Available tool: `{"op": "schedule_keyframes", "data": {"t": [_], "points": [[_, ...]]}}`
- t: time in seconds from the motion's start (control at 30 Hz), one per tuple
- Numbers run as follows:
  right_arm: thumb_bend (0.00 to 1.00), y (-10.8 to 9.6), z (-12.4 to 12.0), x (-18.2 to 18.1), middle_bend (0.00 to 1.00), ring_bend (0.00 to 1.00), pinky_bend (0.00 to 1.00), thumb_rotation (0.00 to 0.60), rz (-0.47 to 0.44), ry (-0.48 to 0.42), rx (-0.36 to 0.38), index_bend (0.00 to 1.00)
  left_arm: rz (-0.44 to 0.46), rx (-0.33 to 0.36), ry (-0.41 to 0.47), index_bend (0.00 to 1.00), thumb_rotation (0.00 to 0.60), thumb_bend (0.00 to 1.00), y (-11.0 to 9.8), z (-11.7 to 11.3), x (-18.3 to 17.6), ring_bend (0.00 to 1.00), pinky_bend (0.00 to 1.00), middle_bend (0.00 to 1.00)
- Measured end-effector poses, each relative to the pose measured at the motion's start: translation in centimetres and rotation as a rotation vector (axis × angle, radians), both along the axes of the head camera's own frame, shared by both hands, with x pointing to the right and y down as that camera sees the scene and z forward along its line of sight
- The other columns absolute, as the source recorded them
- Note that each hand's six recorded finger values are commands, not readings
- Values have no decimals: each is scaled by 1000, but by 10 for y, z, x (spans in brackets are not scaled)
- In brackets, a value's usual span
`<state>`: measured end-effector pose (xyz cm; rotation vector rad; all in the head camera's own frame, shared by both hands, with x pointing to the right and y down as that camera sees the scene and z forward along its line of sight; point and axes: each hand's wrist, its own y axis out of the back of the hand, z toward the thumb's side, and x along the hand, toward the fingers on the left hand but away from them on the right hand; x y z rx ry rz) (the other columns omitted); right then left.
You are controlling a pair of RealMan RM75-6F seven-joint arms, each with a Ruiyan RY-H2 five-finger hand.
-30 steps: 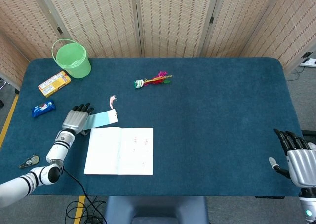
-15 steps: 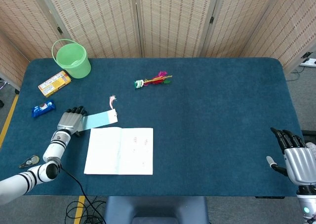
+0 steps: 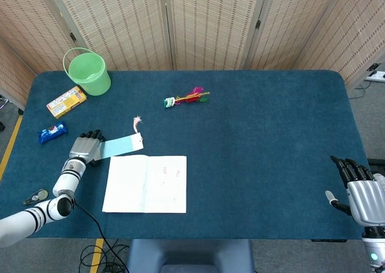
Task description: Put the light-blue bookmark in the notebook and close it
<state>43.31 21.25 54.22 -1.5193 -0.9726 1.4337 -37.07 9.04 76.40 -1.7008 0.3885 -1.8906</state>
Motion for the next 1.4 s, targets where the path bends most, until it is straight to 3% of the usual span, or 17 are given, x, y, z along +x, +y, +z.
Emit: {"op": "schedule_keyframes", "data": {"t": [0.53,0.83,1.4], "points": [[193,0,-1,1,207,154,242,600,4,1,4,134,-19,7,-7,228,600,294,-2,7,1,0,142,0],[193,1,-3,4,207,154,242,600,12,6,4,134,-6,14,-7,269,600,349,-1,10,6,0,142,0],[192,0,-3,2,207,154,242,600,8,3,9,134,-40,73,35,317,600,395,-8,1,2,0,142,0]]}}
